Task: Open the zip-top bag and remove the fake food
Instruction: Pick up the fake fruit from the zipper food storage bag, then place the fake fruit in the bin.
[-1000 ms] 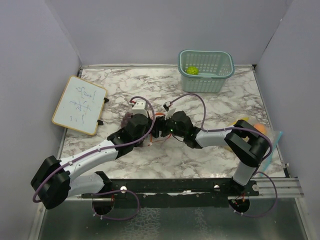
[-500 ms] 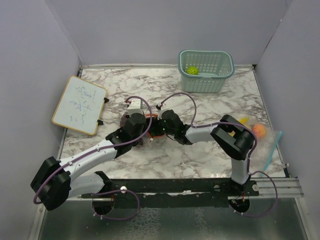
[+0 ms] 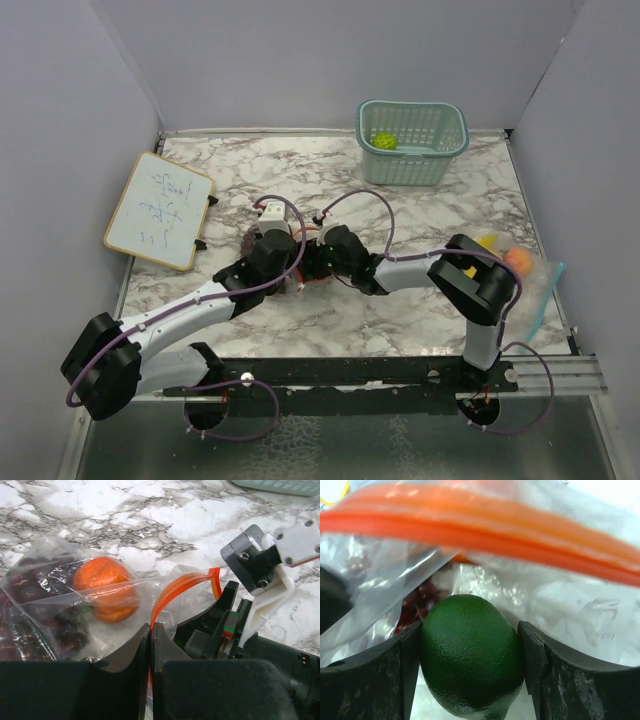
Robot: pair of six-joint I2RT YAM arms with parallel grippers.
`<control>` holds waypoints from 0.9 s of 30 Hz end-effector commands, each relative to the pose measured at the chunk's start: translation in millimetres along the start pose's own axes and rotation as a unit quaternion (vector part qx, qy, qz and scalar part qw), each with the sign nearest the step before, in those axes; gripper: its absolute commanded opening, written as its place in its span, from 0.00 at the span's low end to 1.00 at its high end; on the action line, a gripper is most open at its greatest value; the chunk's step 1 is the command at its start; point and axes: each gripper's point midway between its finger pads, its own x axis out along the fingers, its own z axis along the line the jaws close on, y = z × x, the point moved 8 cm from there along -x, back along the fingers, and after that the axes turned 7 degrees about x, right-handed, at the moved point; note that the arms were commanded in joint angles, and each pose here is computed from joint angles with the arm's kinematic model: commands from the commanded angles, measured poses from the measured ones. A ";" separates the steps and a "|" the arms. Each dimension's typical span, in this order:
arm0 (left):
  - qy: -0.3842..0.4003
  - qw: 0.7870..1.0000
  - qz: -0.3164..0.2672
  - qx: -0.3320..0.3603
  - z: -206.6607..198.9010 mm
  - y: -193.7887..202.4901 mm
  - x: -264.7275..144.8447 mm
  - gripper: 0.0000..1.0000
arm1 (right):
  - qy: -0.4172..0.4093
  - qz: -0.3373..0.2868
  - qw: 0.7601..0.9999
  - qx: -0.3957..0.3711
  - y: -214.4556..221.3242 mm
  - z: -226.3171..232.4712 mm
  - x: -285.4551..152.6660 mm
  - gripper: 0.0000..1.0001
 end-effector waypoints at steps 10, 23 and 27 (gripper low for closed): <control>0.049 0.999 0.000 -0.013 -16.5 -0.9 -1.4 0.08 | 0.002 -0.089 0.993 -0.072 -47.2 37.3 -111.6 0.58; 0.062 0.998 0.005 -0.014 -20.7 -1.4 -0.5 0.08 | 0.109 -0.233 0.962 -0.090 -166.2 -8.3 -185.2 0.58; 0.066 0.998 0.010 -0.015 -21.8 0.7 0.1 0.08 | 0.150 -0.268 0.947 -0.092 -229.4 -41.6 -186.6 0.58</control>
